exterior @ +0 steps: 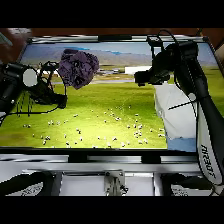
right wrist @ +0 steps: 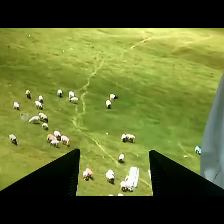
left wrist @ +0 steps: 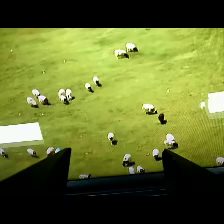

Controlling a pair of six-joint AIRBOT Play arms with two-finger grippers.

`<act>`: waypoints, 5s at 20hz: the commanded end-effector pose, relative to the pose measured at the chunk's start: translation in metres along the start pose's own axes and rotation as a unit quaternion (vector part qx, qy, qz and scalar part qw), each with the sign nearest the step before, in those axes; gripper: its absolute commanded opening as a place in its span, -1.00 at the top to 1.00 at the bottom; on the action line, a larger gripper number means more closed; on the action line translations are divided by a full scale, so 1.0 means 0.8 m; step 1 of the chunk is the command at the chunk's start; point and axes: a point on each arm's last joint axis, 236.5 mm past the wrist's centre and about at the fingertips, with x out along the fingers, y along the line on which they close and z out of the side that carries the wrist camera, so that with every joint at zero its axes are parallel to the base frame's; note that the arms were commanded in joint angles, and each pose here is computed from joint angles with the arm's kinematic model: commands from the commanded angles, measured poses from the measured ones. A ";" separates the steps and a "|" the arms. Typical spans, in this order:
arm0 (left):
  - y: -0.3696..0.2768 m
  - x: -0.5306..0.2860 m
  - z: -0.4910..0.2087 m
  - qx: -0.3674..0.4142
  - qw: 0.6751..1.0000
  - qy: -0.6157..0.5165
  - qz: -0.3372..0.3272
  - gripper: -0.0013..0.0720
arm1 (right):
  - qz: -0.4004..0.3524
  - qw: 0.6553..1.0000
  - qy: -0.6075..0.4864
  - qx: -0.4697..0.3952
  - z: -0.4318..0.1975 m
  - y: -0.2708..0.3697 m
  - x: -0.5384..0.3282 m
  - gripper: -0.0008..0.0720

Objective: Fold the shirts.

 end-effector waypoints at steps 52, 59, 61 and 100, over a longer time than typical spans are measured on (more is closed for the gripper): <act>0.099 0.211 0.302 -0.122 0.968 -0.219 -0.030 0.80 | 0.044 0.998 -0.028 -0.041 0.016 0.026 -0.002 -0.53; -0.039 -0.173 0.320 0.008 0.896 -0.438 -0.072 0.80 | 0.007 0.990 -0.134 0.053 0.050 -0.075 -0.114 -0.53; -0.085 -0.296 0.277 0.038 0.858 -0.502 -0.103 0.80 | -0.012 0.978 -0.191 0.079 0.048 -0.111 -0.184 -0.53; -0.014 0.172 0.012 -0.167 0.959 0.013 -0.230 -1.00 | 0.126 0.970 0.141 0.151 -0.245 -0.037 0.001 -0.53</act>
